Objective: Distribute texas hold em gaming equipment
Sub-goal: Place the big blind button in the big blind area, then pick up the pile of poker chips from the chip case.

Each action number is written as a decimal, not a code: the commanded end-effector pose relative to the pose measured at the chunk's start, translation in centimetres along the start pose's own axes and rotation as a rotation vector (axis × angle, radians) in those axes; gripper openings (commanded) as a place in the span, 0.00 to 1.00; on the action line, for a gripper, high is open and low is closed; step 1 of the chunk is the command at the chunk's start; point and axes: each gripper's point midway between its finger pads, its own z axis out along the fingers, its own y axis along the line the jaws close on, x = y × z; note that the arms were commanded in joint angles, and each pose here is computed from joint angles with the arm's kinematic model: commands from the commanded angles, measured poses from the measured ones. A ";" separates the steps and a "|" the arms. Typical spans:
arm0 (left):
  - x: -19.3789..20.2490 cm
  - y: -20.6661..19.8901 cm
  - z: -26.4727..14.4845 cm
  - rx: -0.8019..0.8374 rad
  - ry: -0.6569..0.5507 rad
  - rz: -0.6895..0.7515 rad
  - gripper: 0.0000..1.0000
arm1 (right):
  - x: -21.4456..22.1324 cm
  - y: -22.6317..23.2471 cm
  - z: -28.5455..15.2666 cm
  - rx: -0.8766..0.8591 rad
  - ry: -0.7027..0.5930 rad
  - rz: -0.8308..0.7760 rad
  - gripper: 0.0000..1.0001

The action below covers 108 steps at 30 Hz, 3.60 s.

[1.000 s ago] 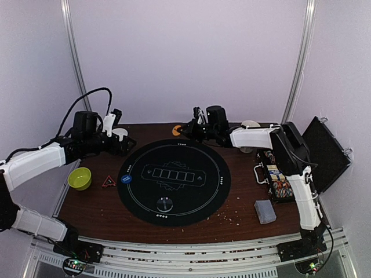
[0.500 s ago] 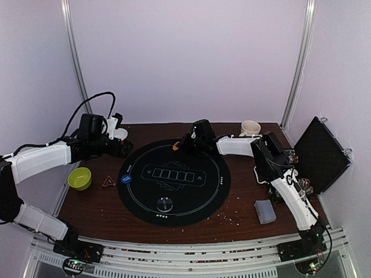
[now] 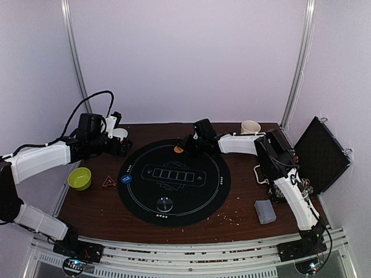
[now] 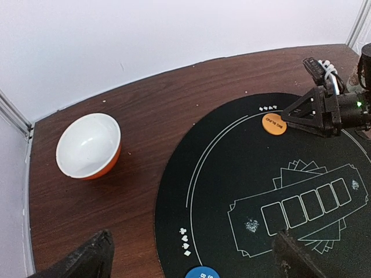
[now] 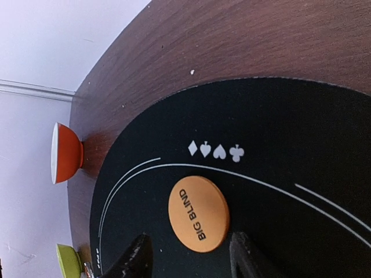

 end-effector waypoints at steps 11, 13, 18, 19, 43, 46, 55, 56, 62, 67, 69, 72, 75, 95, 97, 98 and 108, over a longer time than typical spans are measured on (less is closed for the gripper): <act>-1.6 1.1 -0.6 -0.048 -0.074 0.013 0.98 | -4.4 5.2 -9.7 0.197 -0.162 -0.397 0.55; -1.4 1.2 -0.5 -0.053 -0.067 0.012 0.98 | -5.4 6.4 -11.5 0.247 -0.184 -0.472 0.55; -1.0 1.5 -0.3 -0.073 -0.054 0.014 0.98 | -7.1 8.4 -16.8 0.323 -0.234 -0.612 0.56; -1.0 1.6 -0.4 -0.078 -0.055 0.014 0.98 | -7.4 8.9 -18.2 0.334 -0.243 -0.635 0.57; -1.4 1.5 -0.9 -0.069 -0.082 0.008 0.98 | 3.6 -8.5 -35.8 0.801 0.285 -0.626 0.85; -1.6 1.3 -1.0 -0.060 -0.087 0.007 0.98 | 2.5 -10.8 -36.7 0.853 0.269 -0.581 0.86; -1.6 1.3 -1.1 -0.057 -0.085 0.008 0.98 | -3.7 -16.5 -38.5 0.972 0.145 -0.499 0.76; -1.5 1.2 -1.1 -0.056 -0.082 0.009 0.98 | -4.6 -17.2 -38.4 0.980 0.133 -0.491 0.73; -1.1 1.5 -0.8 -0.070 -0.068 0.018 0.98 | -8.6 -21.9 -36.4 0.992 0.132 -0.397 0.61; -0.7 1.6 -0.3 -0.075 -0.051 0.031 0.98 | -9.4 -23.9 -34.0 0.974 0.218 -0.393 0.70; -0.6 1.6 0.0 -0.079 -0.041 0.035 0.98 | -9.4 -24.4 -33.3 0.974 0.240 -0.399 0.67; -0.3 1.7 0.2 -0.082 -0.034 0.039 0.98 | -9.7 -25.1 -32.7 0.990 0.246 -0.410 0.63; -0.1 1.7 0.4 -0.081 -0.026 0.042 0.98 | -10.0 -25.9 -32.4 1.030 0.262 -0.418 0.54; -0.1 1.4 0.5 -0.067 -0.024 0.048 0.98 | -8.7 -28.2 -31.7 1.069 0.313 -0.411 0.41; 0.0 1.4 0.6 -0.067 -0.023 0.048 0.98 | -8.7 -28.4 -31.7 1.071 0.311 -0.406 0.41; 0.0 1.4 0.6 -0.067 -0.023 0.048 0.98 | -8.6 -28.5 -31.8 1.073 0.311 -0.405 0.41; 0.0 1.4 0.5 -0.064 -0.024 0.048 0.98 | -8.1 -29.7 -31.2 1.042 0.327 -0.375 0.32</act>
